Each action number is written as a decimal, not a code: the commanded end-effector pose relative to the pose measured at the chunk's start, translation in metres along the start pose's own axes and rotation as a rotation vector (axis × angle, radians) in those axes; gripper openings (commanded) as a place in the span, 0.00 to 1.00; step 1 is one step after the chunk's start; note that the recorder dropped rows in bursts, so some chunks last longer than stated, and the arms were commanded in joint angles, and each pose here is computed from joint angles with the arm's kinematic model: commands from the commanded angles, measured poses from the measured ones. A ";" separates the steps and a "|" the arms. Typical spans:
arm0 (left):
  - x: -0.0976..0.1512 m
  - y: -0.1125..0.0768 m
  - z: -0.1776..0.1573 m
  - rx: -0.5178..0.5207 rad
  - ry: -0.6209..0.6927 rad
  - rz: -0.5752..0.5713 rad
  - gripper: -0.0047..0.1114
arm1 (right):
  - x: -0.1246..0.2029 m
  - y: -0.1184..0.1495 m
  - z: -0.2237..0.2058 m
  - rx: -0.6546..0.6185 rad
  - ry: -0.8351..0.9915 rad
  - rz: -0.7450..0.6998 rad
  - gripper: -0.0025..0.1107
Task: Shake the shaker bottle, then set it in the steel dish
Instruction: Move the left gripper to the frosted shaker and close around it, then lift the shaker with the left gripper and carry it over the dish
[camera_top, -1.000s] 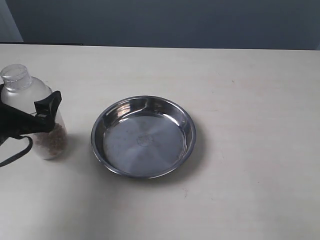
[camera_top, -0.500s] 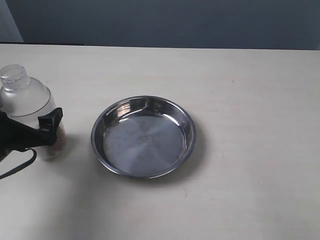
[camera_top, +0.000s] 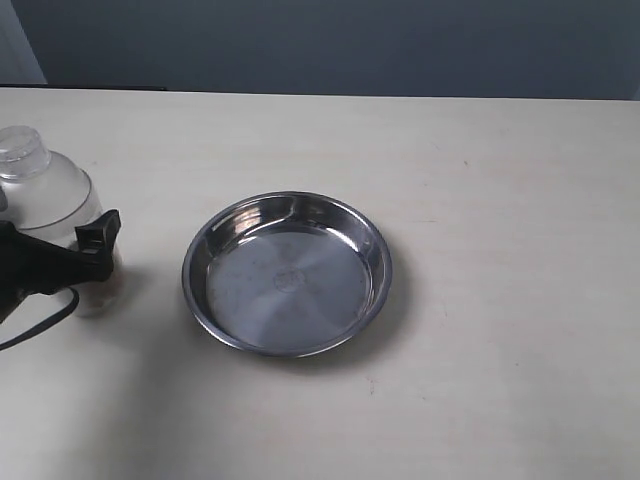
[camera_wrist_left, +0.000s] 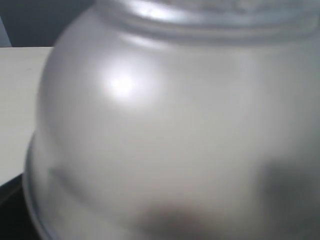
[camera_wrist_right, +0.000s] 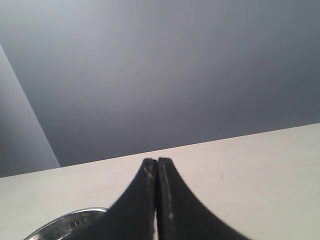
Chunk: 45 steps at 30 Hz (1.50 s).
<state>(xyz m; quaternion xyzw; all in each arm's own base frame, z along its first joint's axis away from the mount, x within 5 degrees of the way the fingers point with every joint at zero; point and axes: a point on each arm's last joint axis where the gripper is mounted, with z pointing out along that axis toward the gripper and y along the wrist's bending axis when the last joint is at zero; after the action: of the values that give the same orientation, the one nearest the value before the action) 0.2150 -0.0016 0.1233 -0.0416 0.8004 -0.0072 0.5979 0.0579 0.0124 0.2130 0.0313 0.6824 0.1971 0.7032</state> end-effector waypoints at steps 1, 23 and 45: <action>-0.001 0.002 0.003 -0.021 0.003 -0.026 0.80 | 0.000 0.000 0.000 0.003 -0.004 -0.005 0.01; -0.004 -0.006 0.009 0.059 0.006 0.012 0.04 | 0.000 0.000 0.000 -0.001 -0.001 -0.005 0.01; -0.071 -0.027 -0.007 0.241 -0.135 -0.047 0.04 | 0.000 0.000 0.000 0.003 -0.004 -0.005 0.01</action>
<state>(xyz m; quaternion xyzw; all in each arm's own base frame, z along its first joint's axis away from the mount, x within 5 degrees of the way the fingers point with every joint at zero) 0.2251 -0.0112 0.1623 -0.0405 0.7770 -0.0738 0.6238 0.0579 0.0126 0.2129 0.0308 0.6827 0.1975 0.7029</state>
